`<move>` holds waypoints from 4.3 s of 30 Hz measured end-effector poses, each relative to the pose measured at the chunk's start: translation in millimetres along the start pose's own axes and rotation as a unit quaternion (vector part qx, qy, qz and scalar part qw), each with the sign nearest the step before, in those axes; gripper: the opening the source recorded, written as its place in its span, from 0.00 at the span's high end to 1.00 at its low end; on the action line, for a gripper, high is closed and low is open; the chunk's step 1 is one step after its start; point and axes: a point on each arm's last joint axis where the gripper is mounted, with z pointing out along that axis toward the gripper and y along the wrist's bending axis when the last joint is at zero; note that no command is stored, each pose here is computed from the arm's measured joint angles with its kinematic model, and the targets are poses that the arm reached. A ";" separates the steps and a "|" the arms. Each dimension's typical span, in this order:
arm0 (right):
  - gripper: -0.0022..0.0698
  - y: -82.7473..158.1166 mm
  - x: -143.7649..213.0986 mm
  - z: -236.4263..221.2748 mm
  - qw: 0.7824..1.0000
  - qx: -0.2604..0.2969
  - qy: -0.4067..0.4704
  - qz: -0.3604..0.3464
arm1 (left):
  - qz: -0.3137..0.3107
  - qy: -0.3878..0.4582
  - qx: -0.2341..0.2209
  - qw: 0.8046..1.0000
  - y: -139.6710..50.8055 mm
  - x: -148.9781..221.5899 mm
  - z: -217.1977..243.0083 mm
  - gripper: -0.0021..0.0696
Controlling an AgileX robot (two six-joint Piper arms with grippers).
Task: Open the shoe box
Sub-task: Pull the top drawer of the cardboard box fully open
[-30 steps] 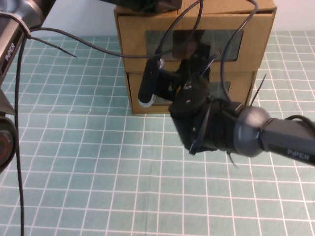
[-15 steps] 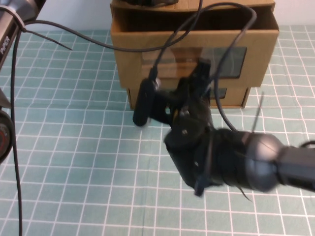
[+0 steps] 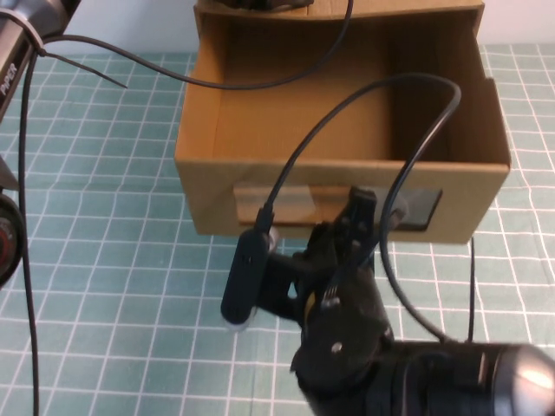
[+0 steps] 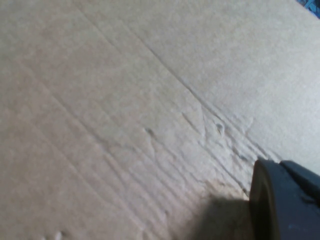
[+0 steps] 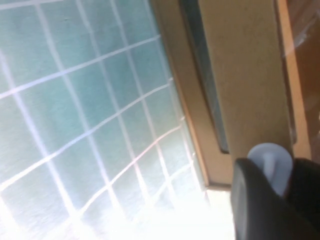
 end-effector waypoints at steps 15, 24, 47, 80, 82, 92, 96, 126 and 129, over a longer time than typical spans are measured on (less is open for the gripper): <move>0.81 13.8 -1.3 -12.6 0.999 -0.032 0.006 0.018 | -0.001 -0.001 0.002 1.000 -0.3 -0.2 0.0 0.98; 0.81 -5.3 0.7 -34.2 0.995 -0.096 -0.013 0.032 | -0.004 -0.011 0.007 1.000 -5.4 -4.7 -6.9 0.98; 0.64 -64.1 10.2 -86.0 0.975 -0.135 -0.096 0.145 | 0.058 -0.010 -0.062 0.996 -47.8 -26.9 -97.6 0.98; 0.99 -176.4 163.5 -197.5 0.936 -0.139 -0.199 0.256 | 0.135 -0.044 -0.304 0.942 -223.2 125.9 -338.9 0.98; 0.99 -164.8 176.2 -195.6 0.933 -0.151 -0.206 0.254 | 0.128 -0.041 -0.310 0.941 -217.1 157.4 -328.6 0.98; 0.99 -119.3 226.3 -182.9 0.927 -0.175 -0.215 0.255 | 0.036 -0.071 -0.312 0.947 -183.7 280.5 -272.6 0.98; 0.99 -103.1 230.1 -177.2 0.926 -0.202 -0.198 0.251 | 0.032 -0.104 -0.319 0.941 -175.8 292.4 -263.5 0.98; 0.99 -113.8 233.3 -164.5 0.931 -0.091 -0.192 0.295 | 0.076 -0.175 -0.354 0.916 -167.8 303.6 -260.8 0.98; 0.99 -113.8 233.2 -164.6 0.931 -0.091 -0.193 0.295 | 0.109 -0.233 -0.371 0.892 -161.3 320.2 -254.5 0.98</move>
